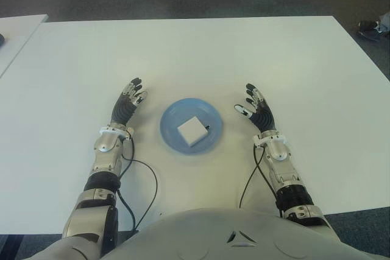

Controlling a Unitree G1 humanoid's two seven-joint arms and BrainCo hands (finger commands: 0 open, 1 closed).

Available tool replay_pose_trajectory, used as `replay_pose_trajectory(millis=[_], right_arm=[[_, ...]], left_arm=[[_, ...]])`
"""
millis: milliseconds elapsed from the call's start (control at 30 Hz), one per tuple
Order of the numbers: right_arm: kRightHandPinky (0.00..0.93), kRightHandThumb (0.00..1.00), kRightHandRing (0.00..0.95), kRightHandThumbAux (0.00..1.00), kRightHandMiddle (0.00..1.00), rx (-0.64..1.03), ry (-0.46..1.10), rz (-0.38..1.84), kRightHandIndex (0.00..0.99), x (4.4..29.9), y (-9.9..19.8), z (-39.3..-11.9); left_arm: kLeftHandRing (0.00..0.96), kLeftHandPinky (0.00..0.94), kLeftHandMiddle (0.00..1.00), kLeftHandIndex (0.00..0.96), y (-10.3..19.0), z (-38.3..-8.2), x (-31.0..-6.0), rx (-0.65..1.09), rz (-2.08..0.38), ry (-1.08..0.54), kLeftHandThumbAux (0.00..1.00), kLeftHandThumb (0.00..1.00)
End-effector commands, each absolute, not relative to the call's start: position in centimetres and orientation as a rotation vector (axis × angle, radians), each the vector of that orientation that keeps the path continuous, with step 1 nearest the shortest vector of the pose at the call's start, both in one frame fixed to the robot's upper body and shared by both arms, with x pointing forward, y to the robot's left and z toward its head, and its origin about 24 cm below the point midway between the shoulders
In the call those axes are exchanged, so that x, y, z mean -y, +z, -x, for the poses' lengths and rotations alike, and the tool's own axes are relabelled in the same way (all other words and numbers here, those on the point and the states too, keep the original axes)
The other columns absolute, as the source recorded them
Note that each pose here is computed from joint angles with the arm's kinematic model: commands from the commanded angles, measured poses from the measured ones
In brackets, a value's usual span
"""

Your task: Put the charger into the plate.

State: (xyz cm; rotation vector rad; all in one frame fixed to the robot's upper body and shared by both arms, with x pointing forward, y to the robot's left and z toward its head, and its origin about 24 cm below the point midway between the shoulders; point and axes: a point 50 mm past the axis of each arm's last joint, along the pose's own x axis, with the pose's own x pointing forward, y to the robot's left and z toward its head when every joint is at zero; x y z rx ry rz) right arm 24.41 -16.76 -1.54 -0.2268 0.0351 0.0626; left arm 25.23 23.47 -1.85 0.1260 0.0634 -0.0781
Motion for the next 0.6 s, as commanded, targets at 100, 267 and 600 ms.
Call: replay_pose_trajectory(millis=[100,267,600], right_arm=[[0.000,0.020,0.000,0.597,0.000,-0.268,0.032,0.224,0.000,17.72,-5.21,-22.06],[0.000,0.018,0.000,0.598,0.000,-0.279,0.037,0.236,0.000,17.67,-5.34,-22.30],[0.000,0.013,0.000,0.593,0.000,-0.288,0.035,0.230,0.000,17.57,-5.49,-22.56]], left_arm=[[0.000,0.000,0.000,0.000,-2.95,-25.20,-22.12,-0.128,-0.118,-0.115,0.496,0.000],[0.000,0.000,0.000,0.000,-3.00,-25.42,-22.04,-0.126,-0.118,-0.118,0.493,0.000],[0.000,0.000,0.000,0.000,-3.08,-25.60,-22.05,-0.119,-0.126,-0.124,0.501,0.000]])
